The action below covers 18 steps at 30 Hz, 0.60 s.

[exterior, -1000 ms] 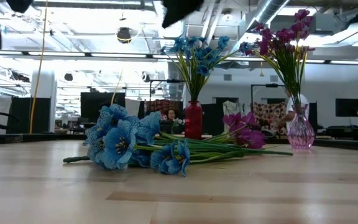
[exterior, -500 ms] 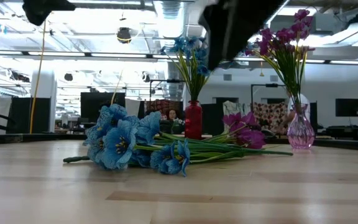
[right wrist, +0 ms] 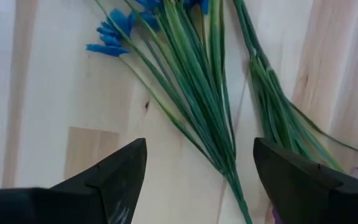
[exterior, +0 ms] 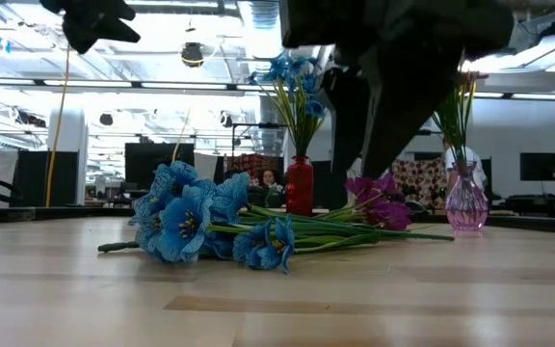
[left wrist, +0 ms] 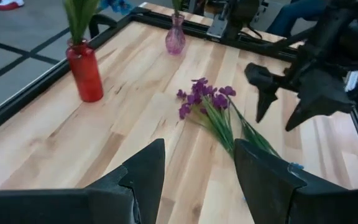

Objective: Sort flowers into vase by color
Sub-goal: Put the blue flowers into the red vase

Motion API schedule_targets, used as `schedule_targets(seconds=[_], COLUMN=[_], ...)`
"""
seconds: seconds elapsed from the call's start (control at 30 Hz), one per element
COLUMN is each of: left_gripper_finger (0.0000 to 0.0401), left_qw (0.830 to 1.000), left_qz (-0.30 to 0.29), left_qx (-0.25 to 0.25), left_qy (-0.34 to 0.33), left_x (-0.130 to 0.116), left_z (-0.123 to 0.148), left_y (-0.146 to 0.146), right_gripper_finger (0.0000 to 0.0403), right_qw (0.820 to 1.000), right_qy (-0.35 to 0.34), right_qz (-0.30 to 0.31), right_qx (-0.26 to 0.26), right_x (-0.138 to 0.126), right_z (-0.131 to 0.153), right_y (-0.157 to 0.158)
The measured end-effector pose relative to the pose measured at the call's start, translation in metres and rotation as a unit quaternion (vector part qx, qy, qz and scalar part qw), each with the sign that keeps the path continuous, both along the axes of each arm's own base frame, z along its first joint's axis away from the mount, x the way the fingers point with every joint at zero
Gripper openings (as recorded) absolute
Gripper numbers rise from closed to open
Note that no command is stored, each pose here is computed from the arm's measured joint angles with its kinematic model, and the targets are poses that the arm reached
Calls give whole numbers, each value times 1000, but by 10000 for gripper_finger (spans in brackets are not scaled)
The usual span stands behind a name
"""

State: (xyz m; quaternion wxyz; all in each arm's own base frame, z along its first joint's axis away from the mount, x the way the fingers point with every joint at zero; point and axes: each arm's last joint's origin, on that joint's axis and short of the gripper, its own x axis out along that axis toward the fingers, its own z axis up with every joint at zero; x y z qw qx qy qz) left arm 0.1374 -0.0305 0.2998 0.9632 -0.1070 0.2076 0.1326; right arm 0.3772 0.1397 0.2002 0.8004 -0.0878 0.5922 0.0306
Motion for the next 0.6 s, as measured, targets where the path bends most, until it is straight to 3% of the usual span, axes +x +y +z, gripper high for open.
schedule_targets(seconds=[0.6], left_gripper_finger=[178], left_qw=[999], left_qz=[-14], left_qx=[-2], left_qy=[45], left_x=[27], left_z=[-11], left_y=[14], right_gripper_finger=[320], right_qw=[1000], right_qy=[-23], right_qz=[8], right_qx=[5], right_x=[-4], right_z=[-46], right_y=[-16])
